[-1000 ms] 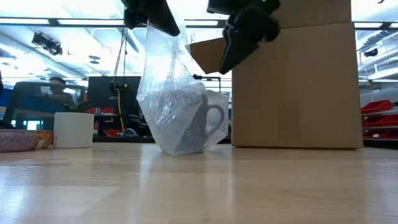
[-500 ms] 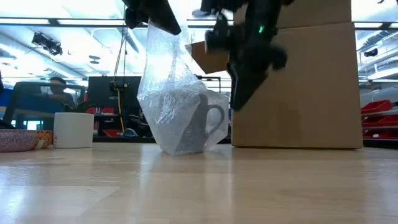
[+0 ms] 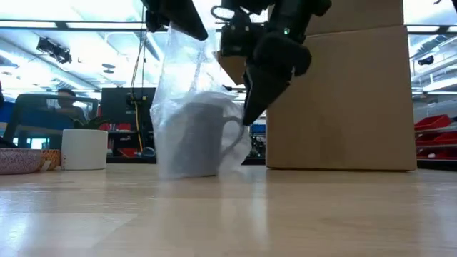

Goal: Wrap mug
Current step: Wrap the purple mug with the bubble wrap

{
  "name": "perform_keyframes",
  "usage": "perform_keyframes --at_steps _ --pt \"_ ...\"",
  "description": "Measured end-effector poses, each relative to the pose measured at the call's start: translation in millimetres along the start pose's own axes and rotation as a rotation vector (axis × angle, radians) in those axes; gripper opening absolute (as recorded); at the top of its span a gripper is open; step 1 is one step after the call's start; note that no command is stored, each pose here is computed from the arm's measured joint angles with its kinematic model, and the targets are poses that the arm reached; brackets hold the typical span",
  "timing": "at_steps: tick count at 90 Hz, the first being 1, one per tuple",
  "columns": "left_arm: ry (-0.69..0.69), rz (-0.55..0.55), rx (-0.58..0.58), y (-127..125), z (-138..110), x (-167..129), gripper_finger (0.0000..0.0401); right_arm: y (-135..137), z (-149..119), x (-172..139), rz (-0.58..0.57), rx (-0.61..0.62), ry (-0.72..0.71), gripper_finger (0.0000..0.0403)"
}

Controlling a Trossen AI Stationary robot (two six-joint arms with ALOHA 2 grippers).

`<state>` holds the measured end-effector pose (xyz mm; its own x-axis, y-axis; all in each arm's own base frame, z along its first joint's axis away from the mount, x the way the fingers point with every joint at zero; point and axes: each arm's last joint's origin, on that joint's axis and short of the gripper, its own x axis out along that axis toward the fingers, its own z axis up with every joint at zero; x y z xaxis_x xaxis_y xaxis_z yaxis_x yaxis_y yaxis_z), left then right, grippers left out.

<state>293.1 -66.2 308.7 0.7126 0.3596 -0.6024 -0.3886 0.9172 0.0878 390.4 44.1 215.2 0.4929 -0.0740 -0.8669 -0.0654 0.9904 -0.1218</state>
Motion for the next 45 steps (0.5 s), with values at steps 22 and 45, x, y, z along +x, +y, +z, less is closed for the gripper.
perform_keyframes --at_steps 22,45 --pt "-0.007 0.002 0.024 0.0 0.7 0.1 0.0000 23.1 8.2 -3.5 0.068 0.038 -0.090 0.0085" --pt "-0.007 0.002 0.026 0.0 0.7 0.1 0.0000 21.4 4.3 -37.3 0.059 0.094 -0.079 0.0085"
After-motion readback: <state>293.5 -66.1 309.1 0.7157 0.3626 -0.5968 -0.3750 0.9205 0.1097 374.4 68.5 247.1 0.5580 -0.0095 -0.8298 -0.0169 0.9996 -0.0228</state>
